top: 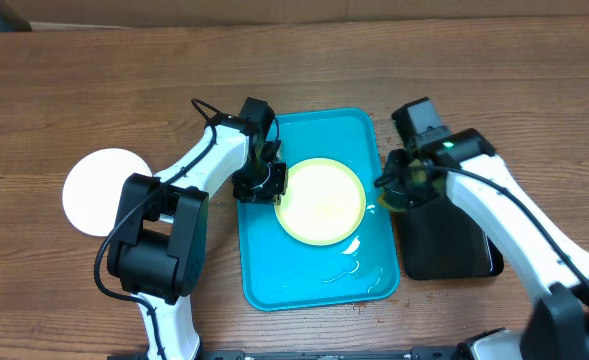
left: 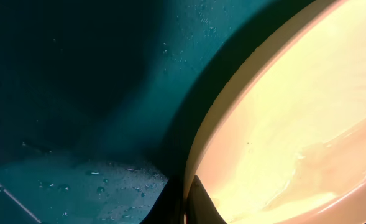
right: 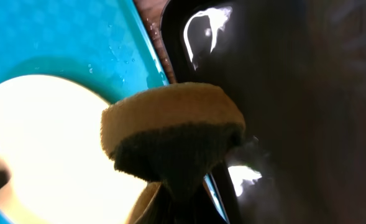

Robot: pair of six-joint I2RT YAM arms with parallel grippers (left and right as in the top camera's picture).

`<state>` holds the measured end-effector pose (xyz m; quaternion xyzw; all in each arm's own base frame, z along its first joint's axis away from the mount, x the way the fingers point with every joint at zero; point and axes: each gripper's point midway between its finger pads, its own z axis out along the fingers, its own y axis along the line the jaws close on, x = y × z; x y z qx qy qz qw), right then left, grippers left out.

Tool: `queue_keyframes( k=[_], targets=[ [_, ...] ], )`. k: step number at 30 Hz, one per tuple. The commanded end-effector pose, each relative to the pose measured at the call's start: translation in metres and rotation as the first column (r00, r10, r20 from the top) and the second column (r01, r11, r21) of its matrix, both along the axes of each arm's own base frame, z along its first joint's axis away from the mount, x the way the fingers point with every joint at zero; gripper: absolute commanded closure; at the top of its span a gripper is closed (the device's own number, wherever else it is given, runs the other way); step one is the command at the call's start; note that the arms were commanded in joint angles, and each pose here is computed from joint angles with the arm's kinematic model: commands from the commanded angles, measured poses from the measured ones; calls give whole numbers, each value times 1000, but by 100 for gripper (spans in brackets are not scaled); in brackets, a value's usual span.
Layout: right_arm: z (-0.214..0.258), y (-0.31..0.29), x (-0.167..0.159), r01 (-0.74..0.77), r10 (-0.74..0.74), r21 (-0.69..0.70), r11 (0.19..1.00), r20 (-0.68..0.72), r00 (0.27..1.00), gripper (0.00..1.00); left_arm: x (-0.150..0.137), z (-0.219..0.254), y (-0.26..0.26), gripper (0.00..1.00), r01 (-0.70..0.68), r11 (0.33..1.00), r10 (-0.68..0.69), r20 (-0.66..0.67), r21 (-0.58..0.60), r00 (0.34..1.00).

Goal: Clean dirty plates on tray and stack at the side
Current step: 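Scrub the yellow plate with the sponge while the left gripper holds its rim, then drop the sponge back into the black tray with the right gripper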

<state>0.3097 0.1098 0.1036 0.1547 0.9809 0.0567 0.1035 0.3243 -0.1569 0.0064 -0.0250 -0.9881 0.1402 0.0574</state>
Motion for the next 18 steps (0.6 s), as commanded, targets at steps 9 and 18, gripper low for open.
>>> queue_keyframes(
  k=[9,18],
  targets=[
    [-22,-75,-18,154,-156,-40,987,-56,986,96,-1,-8,7,96,72,997,-72,6,24,997],
    [-26,-63,-13,131,-129,78,988,-28,991,35,10,14,-7,96,179,982,-176,51,-57,983]
  ],
)
